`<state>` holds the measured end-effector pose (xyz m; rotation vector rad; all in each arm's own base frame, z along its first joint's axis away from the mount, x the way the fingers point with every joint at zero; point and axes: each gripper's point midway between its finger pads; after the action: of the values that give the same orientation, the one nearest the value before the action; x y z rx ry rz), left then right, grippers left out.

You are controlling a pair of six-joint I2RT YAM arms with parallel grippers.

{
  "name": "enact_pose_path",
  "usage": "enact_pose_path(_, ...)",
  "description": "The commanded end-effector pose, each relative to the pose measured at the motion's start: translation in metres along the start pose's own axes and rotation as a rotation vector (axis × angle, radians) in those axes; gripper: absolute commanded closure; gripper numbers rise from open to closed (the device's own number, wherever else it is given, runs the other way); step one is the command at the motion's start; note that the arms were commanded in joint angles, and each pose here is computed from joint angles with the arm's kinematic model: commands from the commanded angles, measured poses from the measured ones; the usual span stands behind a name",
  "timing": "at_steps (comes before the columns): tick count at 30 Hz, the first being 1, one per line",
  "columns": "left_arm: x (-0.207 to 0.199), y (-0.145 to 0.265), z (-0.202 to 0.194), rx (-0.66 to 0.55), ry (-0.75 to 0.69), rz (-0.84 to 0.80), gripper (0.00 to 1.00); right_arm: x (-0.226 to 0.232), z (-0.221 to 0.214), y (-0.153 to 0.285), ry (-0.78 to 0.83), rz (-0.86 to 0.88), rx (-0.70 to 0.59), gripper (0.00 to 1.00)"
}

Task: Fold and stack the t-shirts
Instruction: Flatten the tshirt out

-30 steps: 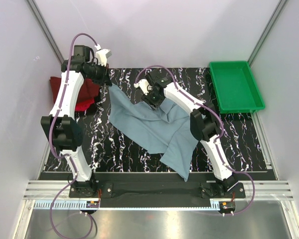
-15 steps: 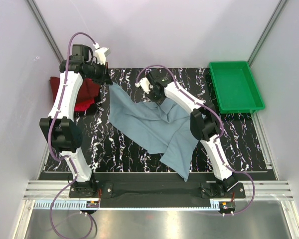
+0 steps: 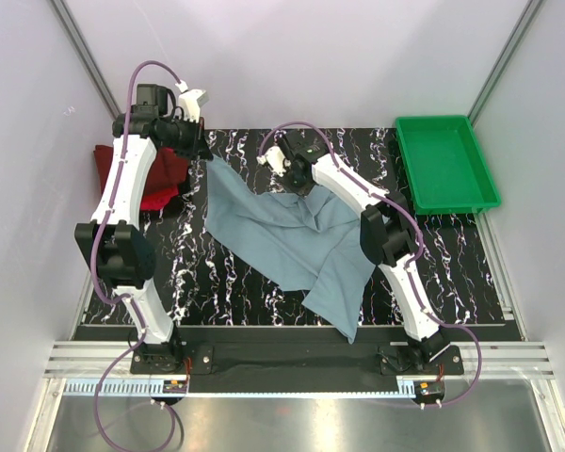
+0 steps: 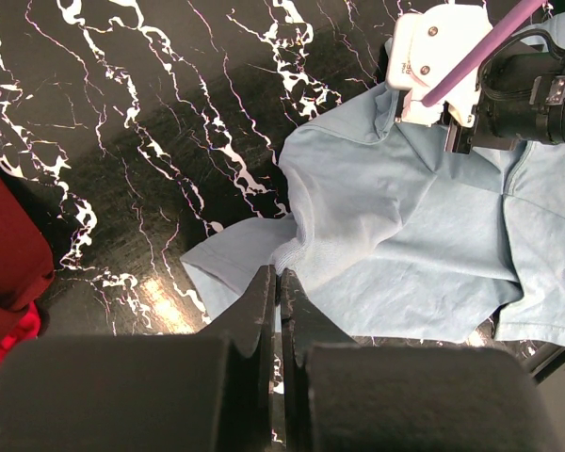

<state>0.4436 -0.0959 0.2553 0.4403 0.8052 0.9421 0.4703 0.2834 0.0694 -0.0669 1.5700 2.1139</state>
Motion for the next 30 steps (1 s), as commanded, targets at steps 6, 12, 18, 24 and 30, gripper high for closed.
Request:
enact_pose_path(6,-0.004,0.017,0.043,-0.126,-0.066,0.007,1.0,-0.089,0.011,0.077,-0.097,-0.225,-0.1,1.0)
enact_pose_path(12,0.003,0.032,0.08,-0.203,-0.156,0.06,1.0,-0.189,-0.001,0.192,-0.222,-0.535,-0.231,1.0)
enact_pose_path(18,-0.01,0.048,0.098,-0.272,-0.165,0.055,1.0,-0.225,-0.041,0.299,-0.398,-0.713,-0.331,1.0)
enact_pose_path(24,-0.036,0.105,0.11,-0.393,-0.219,0.038,1.0,-0.199,-0.047,0.381,-0.5,-0.735,-0.469,1.0)
enact_pose_path(30,-0.072,0.16,0.117,-0.508,-0.296,0.01,1.0,-0.179,-0.066,0.442,-0.476,-0.817,-0.495,1.0)
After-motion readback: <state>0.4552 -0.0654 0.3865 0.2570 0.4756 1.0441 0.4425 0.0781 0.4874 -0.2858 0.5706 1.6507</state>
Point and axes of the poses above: each gripper's point midway between its finger pads, its own y axis back along the fingers, its own x axis along the line the jaws close on, z = x × y, and after that the axes turned 12 degrees about y, right-handed
